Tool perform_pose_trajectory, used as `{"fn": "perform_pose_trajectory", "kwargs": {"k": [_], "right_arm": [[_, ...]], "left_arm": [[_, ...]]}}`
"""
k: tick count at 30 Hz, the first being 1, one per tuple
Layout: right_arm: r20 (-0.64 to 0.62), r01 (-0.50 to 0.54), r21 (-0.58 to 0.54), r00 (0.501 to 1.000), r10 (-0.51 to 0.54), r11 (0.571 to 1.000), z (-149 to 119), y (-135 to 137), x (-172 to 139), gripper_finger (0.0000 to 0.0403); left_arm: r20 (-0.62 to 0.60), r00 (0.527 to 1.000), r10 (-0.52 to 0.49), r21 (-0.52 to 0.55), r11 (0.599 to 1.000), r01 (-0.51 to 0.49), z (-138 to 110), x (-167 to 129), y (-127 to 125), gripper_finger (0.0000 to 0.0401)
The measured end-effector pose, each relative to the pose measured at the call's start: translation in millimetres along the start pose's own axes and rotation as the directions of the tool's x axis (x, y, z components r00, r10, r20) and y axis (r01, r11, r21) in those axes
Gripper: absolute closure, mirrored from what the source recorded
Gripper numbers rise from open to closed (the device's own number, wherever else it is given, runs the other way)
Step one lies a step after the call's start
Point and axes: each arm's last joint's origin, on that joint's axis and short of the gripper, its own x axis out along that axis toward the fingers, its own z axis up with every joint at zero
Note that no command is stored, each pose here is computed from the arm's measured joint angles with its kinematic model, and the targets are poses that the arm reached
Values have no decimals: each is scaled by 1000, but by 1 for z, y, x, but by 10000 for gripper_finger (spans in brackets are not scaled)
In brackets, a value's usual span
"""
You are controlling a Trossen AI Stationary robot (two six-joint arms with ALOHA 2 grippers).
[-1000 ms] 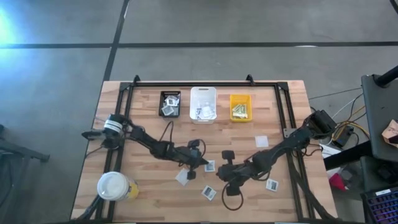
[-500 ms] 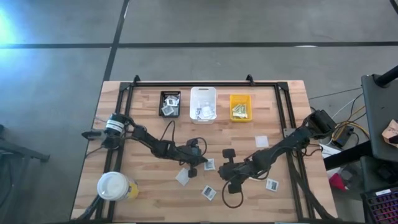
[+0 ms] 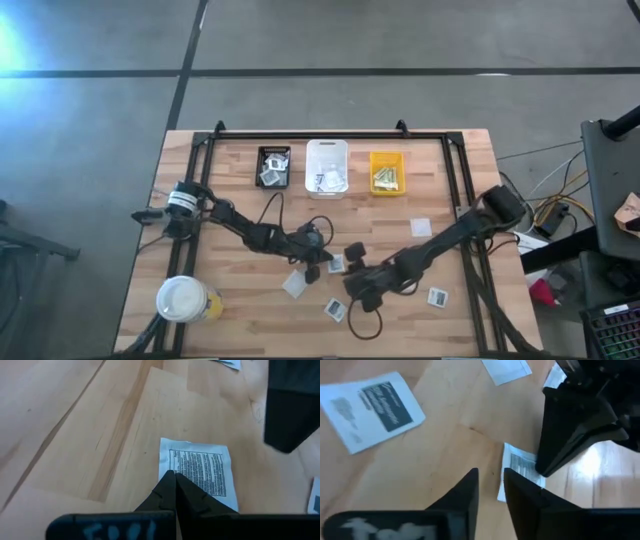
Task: Pick & Place First Aid Supplies
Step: Put the towelette pack into the black basket
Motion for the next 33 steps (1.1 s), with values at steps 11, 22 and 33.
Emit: {"fn": "perform_pose_trajectory", "kwargs": {"k": [11,22,33], "right_arm": [[-4,20,-59,1000,-20,998,1,1,3,256],[-73,107,-139,990,-118,984,-7,9,33,266],[-179,239,-260,940,-290,936,-3,7,35,288]], "left_arm": [[-9,1000,-2,-77,997,1,-1,0,0,401],[-21,1000,-4,-147,989,0,-2,0,1,401],[-52,998,-20,-173,985,10,-4,0,1,401]]}}
